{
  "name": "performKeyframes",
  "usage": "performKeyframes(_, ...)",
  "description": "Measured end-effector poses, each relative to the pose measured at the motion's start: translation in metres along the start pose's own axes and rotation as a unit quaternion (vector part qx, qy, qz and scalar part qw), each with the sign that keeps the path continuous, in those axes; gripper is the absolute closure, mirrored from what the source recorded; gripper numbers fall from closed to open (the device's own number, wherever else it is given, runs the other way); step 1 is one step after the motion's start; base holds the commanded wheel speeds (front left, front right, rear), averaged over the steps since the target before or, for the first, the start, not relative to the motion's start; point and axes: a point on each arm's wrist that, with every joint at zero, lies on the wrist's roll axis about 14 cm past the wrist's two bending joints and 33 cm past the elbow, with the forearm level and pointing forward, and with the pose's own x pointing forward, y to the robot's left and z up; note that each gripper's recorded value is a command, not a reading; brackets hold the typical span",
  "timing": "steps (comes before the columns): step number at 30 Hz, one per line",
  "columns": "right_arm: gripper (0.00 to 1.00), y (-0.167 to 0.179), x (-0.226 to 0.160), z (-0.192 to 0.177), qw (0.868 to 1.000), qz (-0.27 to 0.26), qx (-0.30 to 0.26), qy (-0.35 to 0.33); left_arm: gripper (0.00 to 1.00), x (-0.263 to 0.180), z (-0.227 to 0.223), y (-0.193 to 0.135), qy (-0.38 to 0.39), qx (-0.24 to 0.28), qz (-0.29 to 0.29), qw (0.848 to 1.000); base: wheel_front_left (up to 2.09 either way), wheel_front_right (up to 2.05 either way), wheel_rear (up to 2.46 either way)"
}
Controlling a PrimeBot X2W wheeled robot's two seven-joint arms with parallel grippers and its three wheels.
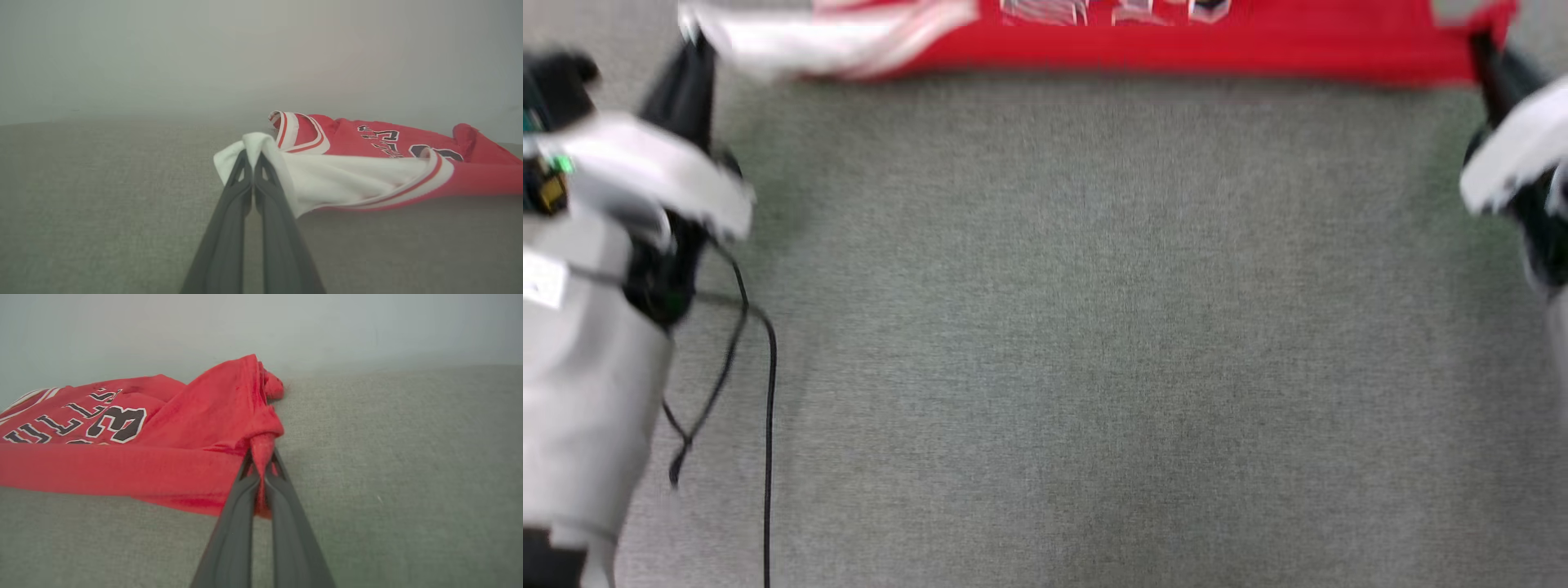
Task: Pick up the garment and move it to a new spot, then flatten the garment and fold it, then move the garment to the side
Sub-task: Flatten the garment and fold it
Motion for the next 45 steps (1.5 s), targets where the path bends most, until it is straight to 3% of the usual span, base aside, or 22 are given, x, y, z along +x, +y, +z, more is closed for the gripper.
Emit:
performKeyframes(5,1.00,-0.001,-0.041,-0.017,1.000,0.003,-0.001,0.008,1.00,-0.049,0.000,0.001,-0.009,-0.023,0.012,1.000,0.00,0.00,0.00)
performKeyframes(16,1.00,-0.003,-0.139,-0.054,0.999,-0.004,0.028,0.044,1.00,-0.176,-0.046,-0.003,0.031,-0.074,0.066,0.995,0.00,0.00,0.00)
performKeyframes(29,1.00,0.010,-0.230,-0.103,0.992,-0.021,0.069,0.107,1.00,-0.280,-0.075,-0.009,0.078,-0.127,0.132,0.980,0.00,0.00,0.00)
performKeyframes(36,1.00,0.009,-0.245,-0.099,0.992,-0.030,0.061,0.109,1.00,-0.285,-0.053,-0.016,0.061,-0.118,0.119,0.984,0.00,0.00,0.00)
performKeyframes(45,1.00,0.019,-0.214,-0.076,0.995,-0.024,0.018,0.094,1.00,-0.225,-0.025,-0.035,0.038,-0.095,0.053,0.993,0.00,0.00,0.00)
